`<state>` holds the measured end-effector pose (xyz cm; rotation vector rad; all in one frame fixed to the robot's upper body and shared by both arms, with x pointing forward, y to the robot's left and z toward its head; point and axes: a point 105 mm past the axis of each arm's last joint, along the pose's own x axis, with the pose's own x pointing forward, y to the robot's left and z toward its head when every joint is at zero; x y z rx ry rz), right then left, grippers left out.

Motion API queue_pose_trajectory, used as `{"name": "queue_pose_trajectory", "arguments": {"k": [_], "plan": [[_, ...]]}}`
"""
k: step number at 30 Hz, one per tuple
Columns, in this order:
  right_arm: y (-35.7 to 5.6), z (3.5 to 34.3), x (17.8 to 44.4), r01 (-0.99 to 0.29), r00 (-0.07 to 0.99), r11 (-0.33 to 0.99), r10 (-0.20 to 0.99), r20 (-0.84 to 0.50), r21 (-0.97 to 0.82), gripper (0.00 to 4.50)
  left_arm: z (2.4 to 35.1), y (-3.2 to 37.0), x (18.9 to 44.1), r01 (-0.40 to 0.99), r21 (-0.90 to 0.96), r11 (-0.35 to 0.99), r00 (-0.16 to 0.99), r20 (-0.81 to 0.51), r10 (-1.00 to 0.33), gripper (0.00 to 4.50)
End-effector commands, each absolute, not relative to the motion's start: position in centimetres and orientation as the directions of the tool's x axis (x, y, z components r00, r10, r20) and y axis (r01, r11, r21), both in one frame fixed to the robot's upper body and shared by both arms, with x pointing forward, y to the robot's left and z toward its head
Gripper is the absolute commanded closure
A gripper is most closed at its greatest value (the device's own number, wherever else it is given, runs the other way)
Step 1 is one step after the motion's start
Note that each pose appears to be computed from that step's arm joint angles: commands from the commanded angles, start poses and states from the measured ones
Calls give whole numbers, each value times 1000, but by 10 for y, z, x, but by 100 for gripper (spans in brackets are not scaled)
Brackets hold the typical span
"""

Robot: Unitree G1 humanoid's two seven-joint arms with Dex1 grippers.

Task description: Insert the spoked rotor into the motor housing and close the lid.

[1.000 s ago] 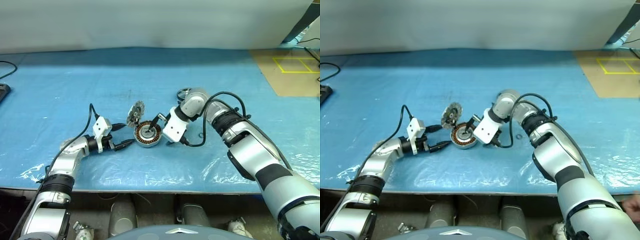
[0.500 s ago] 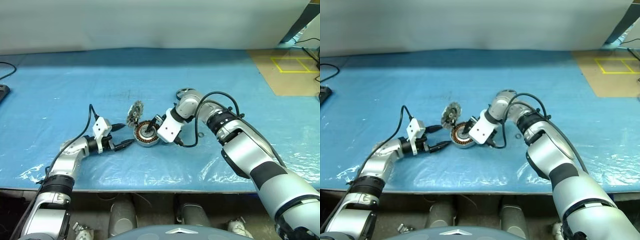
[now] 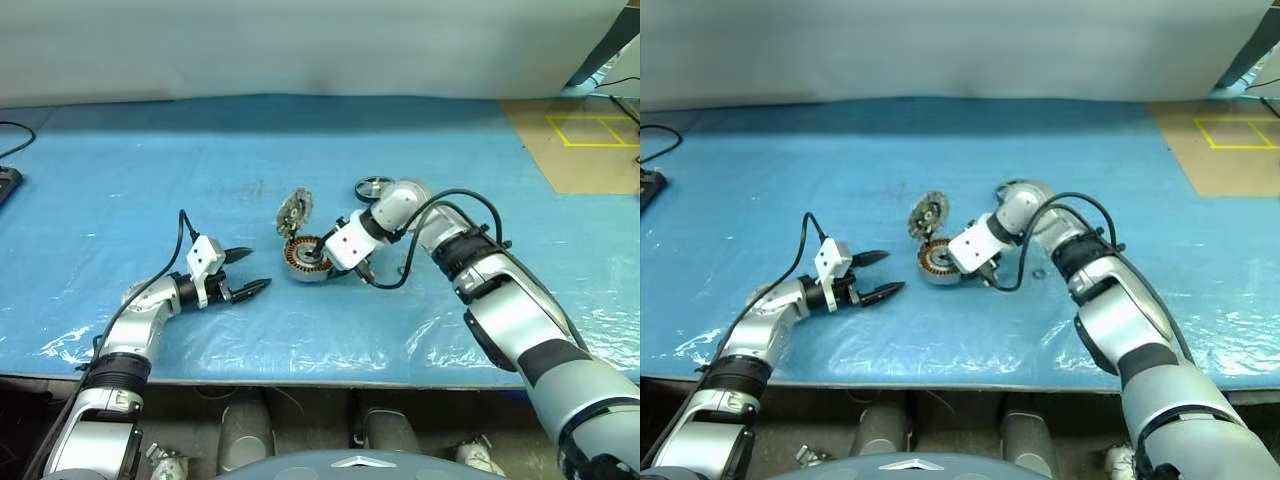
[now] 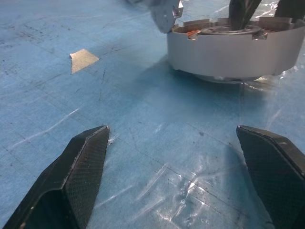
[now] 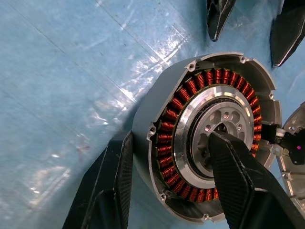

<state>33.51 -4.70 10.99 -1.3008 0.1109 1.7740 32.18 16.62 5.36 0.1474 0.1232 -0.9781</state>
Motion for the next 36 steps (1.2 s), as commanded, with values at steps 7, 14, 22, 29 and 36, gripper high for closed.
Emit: {"name": "queue_pose_trajectory", "arguments": {"k": [7,14,22,29,36], "plan": [[-32,120,310,-905,9,-303,687,-727,-298,249,46,171,315,828,56,558,557,-202,-806,0],[-12,124,308,-985,20,-98,745,-667,-139,249,50,176,304,824,64,564,563,-217,-798,0],[-3,119,307,-995,27,-47,749,-662,-93,176,54,181,301,814,64,578,575,-230,-785,0],[4,150,290,-996,-77,-40,818,-570,77,1,55,181,304,812,64,580,578,-230,-783,0],[-7,191,287,-975,-98,6,885,-455,221,1,59,179,310,819,70,570,569,-227,-790,0]]}}
